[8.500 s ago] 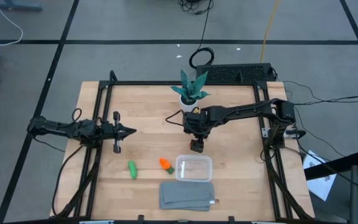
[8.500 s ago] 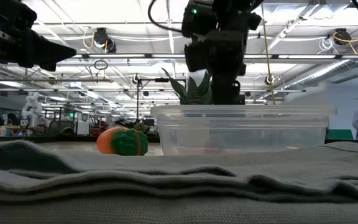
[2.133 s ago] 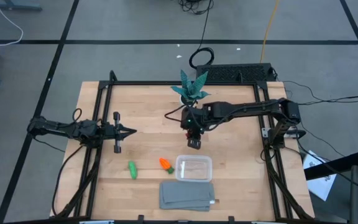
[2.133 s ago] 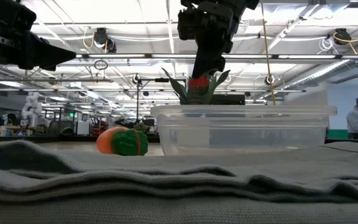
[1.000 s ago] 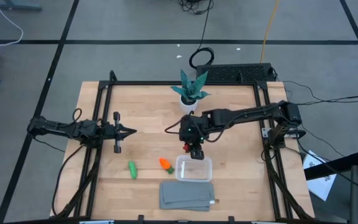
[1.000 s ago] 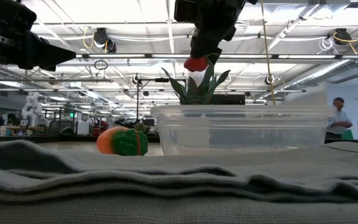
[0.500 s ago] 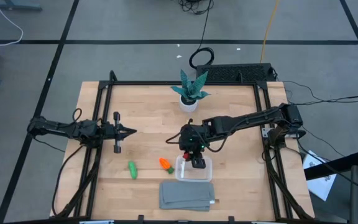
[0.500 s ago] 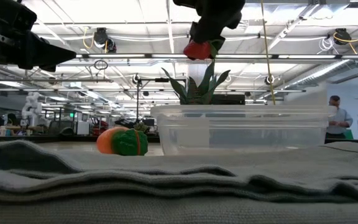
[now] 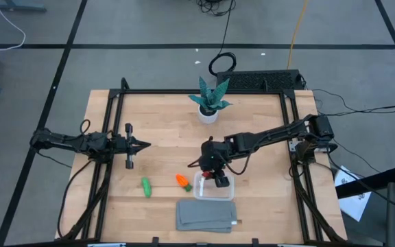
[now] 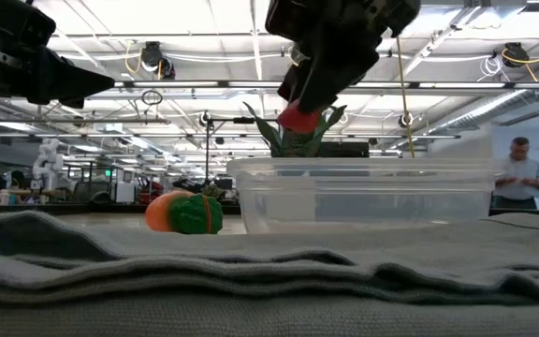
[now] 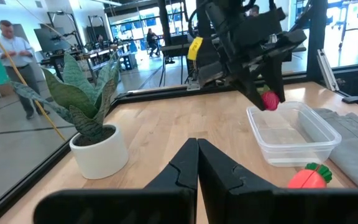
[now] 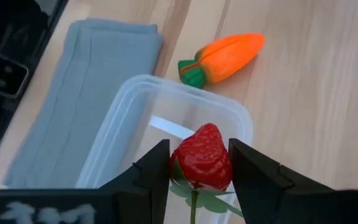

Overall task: Pick and placing Produce into tupperware
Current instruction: Put the red strawberry into the container

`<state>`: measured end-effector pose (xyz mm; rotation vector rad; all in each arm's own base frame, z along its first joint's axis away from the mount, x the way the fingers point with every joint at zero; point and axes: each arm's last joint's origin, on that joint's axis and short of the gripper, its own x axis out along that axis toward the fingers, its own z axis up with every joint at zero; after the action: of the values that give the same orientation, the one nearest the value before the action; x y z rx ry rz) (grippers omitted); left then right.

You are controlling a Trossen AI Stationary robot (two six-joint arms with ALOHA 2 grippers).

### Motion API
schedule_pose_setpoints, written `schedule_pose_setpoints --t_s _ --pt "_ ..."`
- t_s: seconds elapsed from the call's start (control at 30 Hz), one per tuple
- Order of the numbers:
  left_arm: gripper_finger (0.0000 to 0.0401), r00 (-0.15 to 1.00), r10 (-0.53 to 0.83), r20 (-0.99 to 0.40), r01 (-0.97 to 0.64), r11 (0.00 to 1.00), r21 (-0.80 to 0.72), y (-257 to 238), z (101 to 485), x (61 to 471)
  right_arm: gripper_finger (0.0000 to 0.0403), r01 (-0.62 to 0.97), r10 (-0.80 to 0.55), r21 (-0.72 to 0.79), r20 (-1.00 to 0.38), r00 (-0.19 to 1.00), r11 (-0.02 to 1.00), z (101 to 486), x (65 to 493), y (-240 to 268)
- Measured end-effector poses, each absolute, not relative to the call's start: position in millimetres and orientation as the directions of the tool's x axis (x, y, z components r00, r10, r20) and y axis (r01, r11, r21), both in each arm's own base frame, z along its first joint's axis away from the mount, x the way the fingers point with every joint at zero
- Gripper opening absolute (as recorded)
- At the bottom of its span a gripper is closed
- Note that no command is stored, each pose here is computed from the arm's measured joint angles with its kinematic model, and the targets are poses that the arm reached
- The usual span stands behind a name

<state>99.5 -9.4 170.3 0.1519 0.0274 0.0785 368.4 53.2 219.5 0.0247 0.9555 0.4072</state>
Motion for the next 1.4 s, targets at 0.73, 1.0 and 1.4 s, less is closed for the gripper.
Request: schedule_pose_setpoints --t_s 0.73,1.0,1.4 --pt "0.0010 0.996 0.080 -0.039 -0.073 0.985 0.157 -9.4 168.6 99.5 0.0135 -0.359 0.378 0.211 -0.779 0.500 0.909 192.5 382.9 73.7" --pt "0.0010 0.996 0.079 -0.041 -0.072 0.985 0.158 -9.5 168.5 99.4 0.0135 -0.370 0.380 0.213 -0.799 0.467 0.904 174.1 387.1 79.4" --pt "0.0010 0.996 0.079 -0.042 -0.071 0.985 0.156 -9.5 168.4 99.4 0.0135 -0.367 0.378 0.222 -0.816 0.437 0.903 168.7 385.7 82.0"
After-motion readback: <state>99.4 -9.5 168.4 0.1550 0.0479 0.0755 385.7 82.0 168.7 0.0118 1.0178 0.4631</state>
